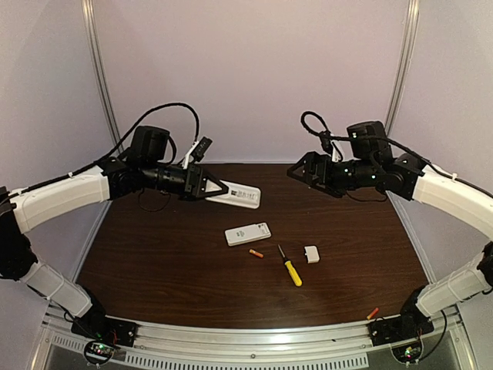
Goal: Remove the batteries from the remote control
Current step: Remove the battery cover from the remote control.
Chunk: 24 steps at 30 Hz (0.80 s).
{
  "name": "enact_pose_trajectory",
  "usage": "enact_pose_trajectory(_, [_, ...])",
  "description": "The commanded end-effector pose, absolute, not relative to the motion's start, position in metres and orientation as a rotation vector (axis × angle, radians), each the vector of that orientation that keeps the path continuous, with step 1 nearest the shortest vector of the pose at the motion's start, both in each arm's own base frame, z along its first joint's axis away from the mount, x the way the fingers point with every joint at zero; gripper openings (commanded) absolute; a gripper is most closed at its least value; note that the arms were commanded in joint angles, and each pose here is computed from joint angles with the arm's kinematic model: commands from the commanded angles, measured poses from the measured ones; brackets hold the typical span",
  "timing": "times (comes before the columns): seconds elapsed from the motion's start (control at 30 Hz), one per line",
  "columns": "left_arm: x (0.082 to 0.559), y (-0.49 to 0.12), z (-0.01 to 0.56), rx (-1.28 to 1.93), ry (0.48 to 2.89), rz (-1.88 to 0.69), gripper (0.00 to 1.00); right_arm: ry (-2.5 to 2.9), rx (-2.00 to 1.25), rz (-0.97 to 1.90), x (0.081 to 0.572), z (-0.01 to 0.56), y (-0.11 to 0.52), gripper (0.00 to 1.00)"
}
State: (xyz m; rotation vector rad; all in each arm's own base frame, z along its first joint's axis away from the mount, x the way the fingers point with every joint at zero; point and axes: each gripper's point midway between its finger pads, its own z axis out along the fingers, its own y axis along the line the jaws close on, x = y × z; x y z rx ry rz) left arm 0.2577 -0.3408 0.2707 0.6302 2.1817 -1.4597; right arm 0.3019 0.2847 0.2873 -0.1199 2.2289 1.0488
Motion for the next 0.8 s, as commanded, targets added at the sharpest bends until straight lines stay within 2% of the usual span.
enact_pose_trajectory(0.0, [0.290, -0.317, 0.275, 0.481, 2.224, -1.192, 0.00, 2.280, -0.140, 0.797, 0.320, 0.266, 0.260, 1.00])
enact_pose_trajectory(0.3, [0.307, -0.308, 0.275, 0.312, 2.265, -1.131, 0.00, 2.329, -0.254, 0.689, 0.330, 0.252, 0.259, 1.00])
enact_pose_trajectory(0.63, [0.298, -0.274, 0.288, 0.253, 2.192, -0.997, 0.00, 2.283, -0.106, 0.637, 0.317, 0.272, 0.243, 1.00])
enact_pose_trajectory(0.77, [0.284, -0.270, 0.296, 0.330, 2.156, -1.009, 0.00, 2.265, -0.010, 0.586, 0.305, 0.282, 0.247, 1.00])
